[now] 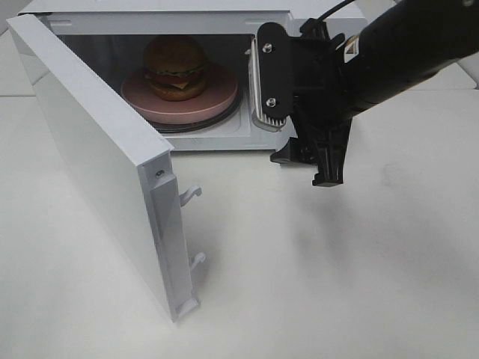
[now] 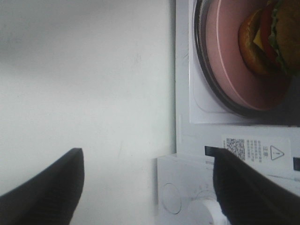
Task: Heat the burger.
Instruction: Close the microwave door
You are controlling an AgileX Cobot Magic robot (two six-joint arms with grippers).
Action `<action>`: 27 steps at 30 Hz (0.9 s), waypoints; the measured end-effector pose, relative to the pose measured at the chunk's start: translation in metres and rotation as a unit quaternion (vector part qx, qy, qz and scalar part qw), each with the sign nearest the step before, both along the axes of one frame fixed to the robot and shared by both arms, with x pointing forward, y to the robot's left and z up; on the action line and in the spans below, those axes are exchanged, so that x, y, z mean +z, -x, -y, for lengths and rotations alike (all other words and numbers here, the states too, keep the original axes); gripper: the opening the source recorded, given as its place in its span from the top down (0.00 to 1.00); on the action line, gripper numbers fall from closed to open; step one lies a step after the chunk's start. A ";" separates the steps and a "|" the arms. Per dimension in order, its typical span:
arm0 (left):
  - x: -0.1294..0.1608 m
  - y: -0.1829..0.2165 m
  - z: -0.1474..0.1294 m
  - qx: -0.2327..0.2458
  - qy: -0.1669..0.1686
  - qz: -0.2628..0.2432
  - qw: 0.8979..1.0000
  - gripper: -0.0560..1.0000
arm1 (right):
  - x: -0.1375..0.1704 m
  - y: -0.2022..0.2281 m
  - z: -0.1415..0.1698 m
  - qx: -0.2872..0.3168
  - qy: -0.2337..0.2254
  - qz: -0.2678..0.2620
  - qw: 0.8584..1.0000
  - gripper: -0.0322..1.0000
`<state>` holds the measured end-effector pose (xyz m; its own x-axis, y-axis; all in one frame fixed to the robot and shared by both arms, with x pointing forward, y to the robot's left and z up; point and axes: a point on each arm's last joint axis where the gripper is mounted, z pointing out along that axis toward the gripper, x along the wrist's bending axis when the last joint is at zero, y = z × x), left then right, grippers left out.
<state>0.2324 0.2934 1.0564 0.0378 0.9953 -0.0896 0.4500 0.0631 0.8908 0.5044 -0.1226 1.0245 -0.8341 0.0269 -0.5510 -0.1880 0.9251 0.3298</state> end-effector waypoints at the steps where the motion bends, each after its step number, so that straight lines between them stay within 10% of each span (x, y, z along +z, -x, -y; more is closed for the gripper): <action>1: 0.000 0.000 0.000 0.000 0.000 0.000 1.000 0.01 | 0.002 0.008 0.005 -0.022 -0.016 -0.010 1.000 0.24; 15: 0.000 0.000 0.000 0.000 0.000 0.000 1.000 0.01 | 0.012 0.065 0.044 -0.154 -0.100 -0.066 0.981 0.24; 27: 0.000 0.000 0.000 0.000 0.000 0.000 1.000 0.01 | 0.037 0.121 0.080 -0.319 -0.187 -0.163 0.915 0.24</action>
<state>0.2324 0.2934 1.0564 0.0378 0.9953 -0.0896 0.4500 0.0631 0.8908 0.3830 -0.2025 1.0615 -0.7012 0.7012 -0.1291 0.5149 0.6233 0.5885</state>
